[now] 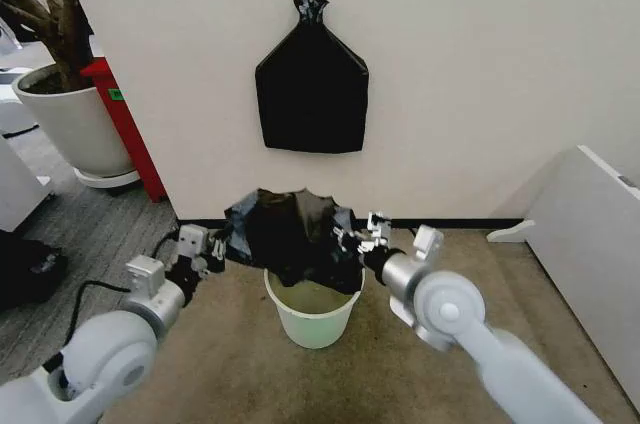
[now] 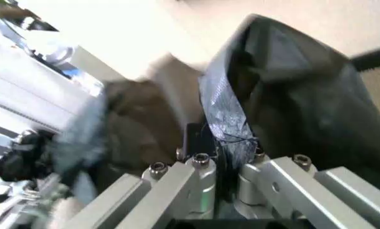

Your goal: Place the garbage bag over the trash bin.

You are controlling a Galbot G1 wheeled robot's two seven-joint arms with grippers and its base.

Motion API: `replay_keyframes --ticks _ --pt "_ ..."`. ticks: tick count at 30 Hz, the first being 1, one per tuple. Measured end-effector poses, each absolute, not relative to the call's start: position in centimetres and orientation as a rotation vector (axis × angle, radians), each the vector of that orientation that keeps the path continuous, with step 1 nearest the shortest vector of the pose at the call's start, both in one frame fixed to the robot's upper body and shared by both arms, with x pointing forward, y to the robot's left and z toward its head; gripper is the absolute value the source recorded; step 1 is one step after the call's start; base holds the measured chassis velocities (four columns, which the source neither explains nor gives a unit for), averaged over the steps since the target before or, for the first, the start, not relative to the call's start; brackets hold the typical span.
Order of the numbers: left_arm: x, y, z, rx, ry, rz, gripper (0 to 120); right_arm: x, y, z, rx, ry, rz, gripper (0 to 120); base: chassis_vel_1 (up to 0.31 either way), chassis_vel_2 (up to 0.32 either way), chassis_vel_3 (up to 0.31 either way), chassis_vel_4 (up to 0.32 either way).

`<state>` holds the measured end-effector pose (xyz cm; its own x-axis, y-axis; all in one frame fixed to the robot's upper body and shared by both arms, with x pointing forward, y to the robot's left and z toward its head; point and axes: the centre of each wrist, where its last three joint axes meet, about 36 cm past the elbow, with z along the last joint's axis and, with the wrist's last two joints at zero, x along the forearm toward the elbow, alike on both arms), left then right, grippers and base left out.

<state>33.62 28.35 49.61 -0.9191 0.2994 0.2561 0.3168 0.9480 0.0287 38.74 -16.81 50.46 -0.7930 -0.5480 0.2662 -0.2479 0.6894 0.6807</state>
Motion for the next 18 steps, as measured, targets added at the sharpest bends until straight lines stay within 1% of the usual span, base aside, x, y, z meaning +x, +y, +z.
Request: replay_keyframes --ticks 6,8,10,13,15,18 --pt "32.8 27.6 52.9 -0.531 -2.908 -0.137 0 35.4 -16.8 56.1 0.758 -2.488 -0.934 0 0.000 0.000 0.000 0.000" --pt "32.7 27.6 53.0 -0.533 -2.907 -0.143 0 35.0 -16.8 56.3 0.767 -2.483 -0.929 0 0.000 0.000 0.000 0.000" --pt "32.7 27.7 52.2 -0.518 -2.887 -0.149 0 34.7 -16.8 55.1 0.745 -2.476 -0.900 0 0.000 0.000 0.000 0.000" --pt "32.8 27.7 50.1 -0.483 -2.840 -0.124 0 35.5 -16.8 51.6 0.648 -2.487 -0.836 0 0.000 0.000 0.000 0.000" --pt "32.8 27.6 49.6 -0.476 -2.830 -0.115 0 35.7 -16.8 50.9 0.627 -2.490 -0.822 0 0.000 0.000 0.000 0.000" --pt "33.0 27.2 47.7 -0.454 -2.785 -0.076 0 36.3 -16.8 48.2 0.551 -2.501 -0.761 0 0.000 0.000 0.000 0.000"
